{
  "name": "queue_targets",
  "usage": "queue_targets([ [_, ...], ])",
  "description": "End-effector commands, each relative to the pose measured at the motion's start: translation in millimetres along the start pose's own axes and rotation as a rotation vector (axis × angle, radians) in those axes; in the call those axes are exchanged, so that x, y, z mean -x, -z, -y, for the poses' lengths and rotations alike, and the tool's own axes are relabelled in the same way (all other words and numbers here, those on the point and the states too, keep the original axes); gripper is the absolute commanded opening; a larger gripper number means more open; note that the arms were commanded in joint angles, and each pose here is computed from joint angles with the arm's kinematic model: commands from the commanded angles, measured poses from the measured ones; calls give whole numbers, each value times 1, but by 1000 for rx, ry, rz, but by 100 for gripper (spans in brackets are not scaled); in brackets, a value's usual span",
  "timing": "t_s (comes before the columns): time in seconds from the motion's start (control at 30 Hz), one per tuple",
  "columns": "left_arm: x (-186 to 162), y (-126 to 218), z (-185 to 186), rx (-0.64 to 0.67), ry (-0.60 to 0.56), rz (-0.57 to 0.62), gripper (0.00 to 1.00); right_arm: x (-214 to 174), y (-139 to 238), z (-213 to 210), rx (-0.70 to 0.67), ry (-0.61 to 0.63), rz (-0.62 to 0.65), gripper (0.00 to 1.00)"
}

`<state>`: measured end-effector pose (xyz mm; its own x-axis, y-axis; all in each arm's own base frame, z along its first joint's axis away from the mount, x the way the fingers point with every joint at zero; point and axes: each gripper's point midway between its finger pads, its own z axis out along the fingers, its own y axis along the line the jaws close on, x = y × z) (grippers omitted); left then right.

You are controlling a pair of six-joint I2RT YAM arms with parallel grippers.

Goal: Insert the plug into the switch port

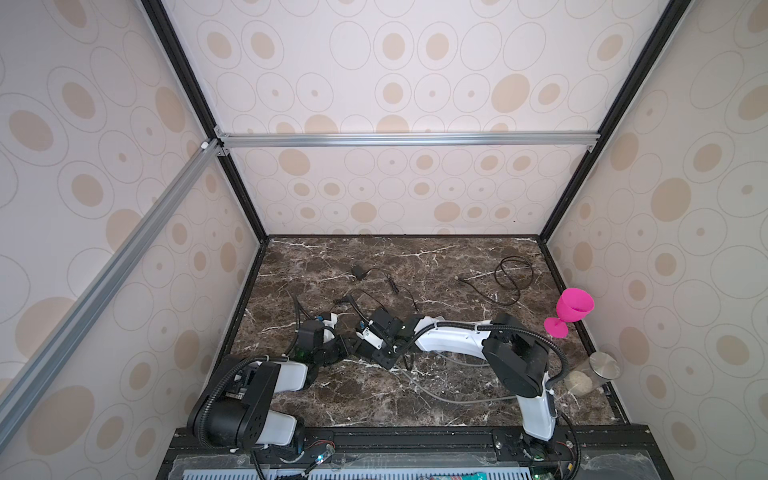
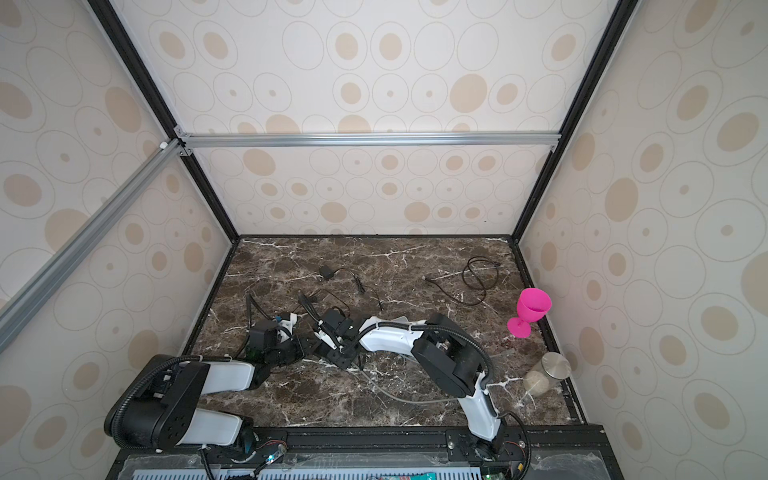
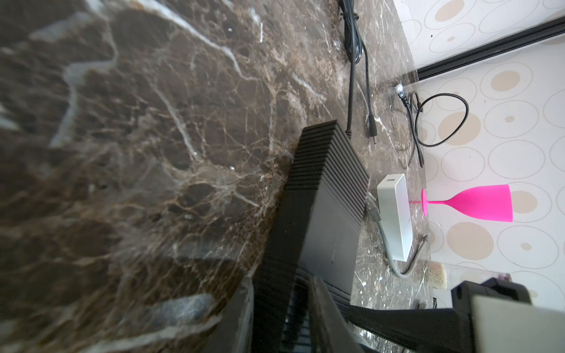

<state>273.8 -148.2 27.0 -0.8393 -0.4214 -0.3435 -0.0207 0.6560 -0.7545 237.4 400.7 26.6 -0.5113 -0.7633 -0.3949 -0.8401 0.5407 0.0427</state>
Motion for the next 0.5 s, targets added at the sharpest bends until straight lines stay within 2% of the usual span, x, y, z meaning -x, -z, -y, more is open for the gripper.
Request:
queue_targets([
  [0.0,-71,4,-4,-30,108,-288,30,121,37,-5,8,-7,438,0],
  [0.2,-71,5,-5,-20,98,-286,30,145,43,-8,16,15,495,0],
  [0.47,-76,5,-3,-35,97,-294,30,171,56,-24,105,30,614,0],
])
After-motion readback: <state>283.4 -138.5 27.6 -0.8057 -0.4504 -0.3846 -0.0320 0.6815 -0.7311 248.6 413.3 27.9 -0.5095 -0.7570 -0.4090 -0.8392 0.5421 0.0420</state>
